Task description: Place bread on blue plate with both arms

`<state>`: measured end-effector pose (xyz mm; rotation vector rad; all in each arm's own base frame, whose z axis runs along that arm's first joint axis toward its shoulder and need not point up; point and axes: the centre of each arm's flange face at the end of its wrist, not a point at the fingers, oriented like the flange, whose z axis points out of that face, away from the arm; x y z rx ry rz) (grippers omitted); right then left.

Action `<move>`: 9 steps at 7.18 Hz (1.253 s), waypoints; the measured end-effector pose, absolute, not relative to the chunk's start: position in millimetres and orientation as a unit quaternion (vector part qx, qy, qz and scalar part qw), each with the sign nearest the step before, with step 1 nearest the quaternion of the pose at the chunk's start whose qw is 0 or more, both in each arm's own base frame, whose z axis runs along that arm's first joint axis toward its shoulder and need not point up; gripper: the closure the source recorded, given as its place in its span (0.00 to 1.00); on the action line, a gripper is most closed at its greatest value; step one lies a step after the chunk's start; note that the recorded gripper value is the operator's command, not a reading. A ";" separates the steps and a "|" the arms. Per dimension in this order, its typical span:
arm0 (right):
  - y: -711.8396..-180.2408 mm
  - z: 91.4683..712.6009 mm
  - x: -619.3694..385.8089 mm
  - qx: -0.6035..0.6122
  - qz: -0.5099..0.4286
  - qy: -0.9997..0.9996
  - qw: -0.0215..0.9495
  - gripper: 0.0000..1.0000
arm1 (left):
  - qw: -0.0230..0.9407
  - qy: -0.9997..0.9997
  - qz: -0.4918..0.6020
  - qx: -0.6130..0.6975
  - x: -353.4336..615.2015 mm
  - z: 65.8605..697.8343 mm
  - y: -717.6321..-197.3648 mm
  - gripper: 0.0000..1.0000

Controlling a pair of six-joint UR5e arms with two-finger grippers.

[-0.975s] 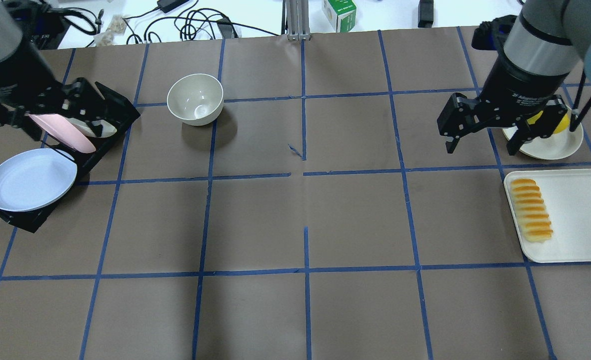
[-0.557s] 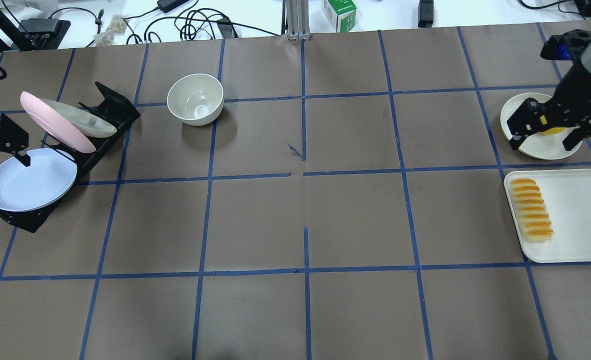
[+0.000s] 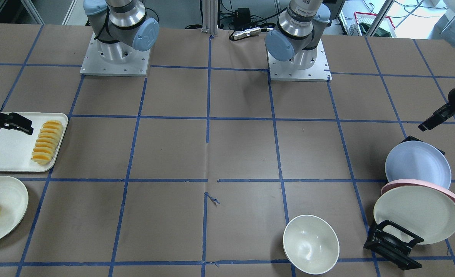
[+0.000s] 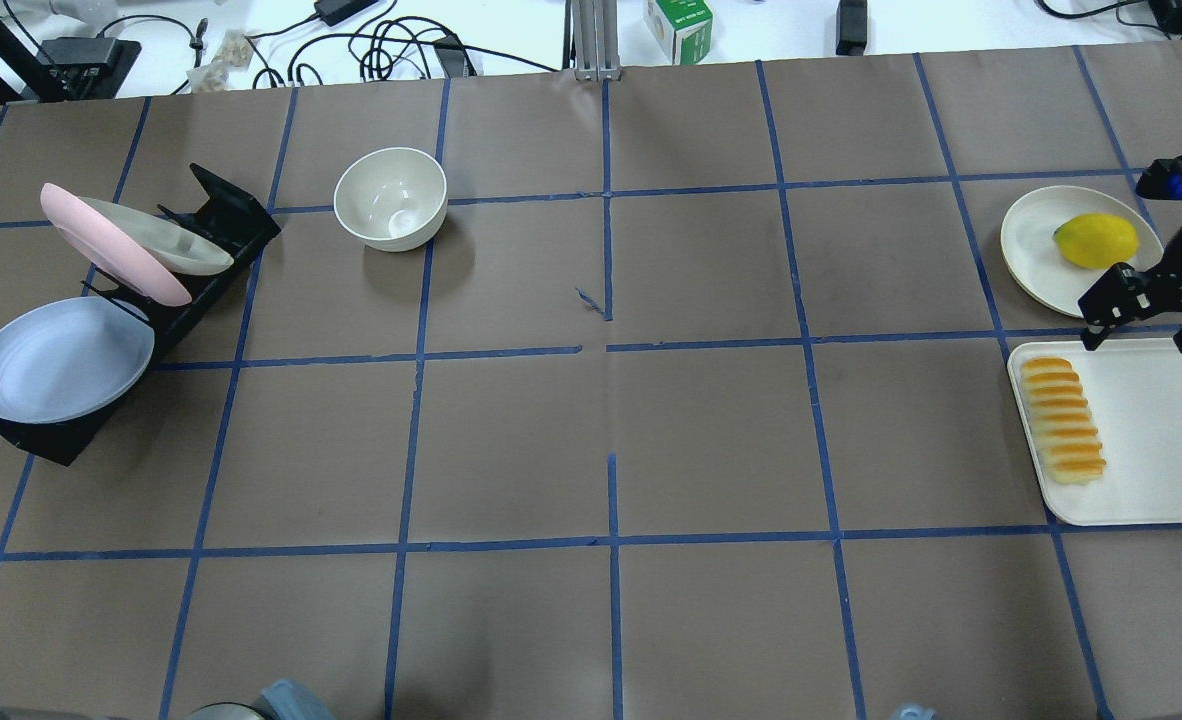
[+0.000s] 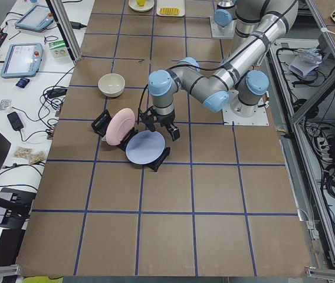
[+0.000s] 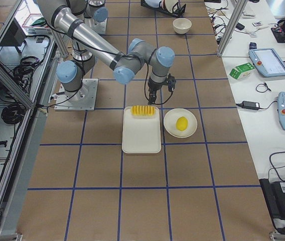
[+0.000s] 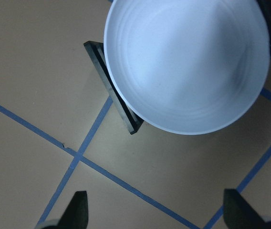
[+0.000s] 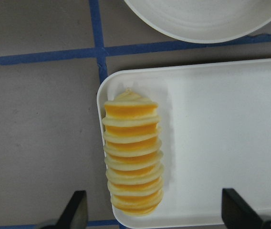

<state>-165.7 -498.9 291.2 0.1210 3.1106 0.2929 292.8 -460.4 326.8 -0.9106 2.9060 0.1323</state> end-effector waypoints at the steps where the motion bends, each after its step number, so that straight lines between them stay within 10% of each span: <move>1: -499.5 276.1 -169.5 0.041 0.095 0.995 0.009 0.00 | 0.054 0.950 0.028 -0.308 308.9 312.4 -466.6 0.00; 2: -500.4 259.6 -171.1 0.042 0.095 0.995 0.010 0.00 | 0.058 0.947 0.021 -0.315 319.8 299.0 -471.6 0.24; 7: -499.0 215.1 -169.4 0.042 0.116 0.992 0.029 0.00 | 0.053 0.942 0.023 -0.331 343.9 251.2 -480.4 0.48; 9: -499.6 200.8 -169.8 0.041 0.128 0.990 0.036 0.02 | 0.051 0.941 0.022 -0.335 346.0 242.5 -482.5 0.86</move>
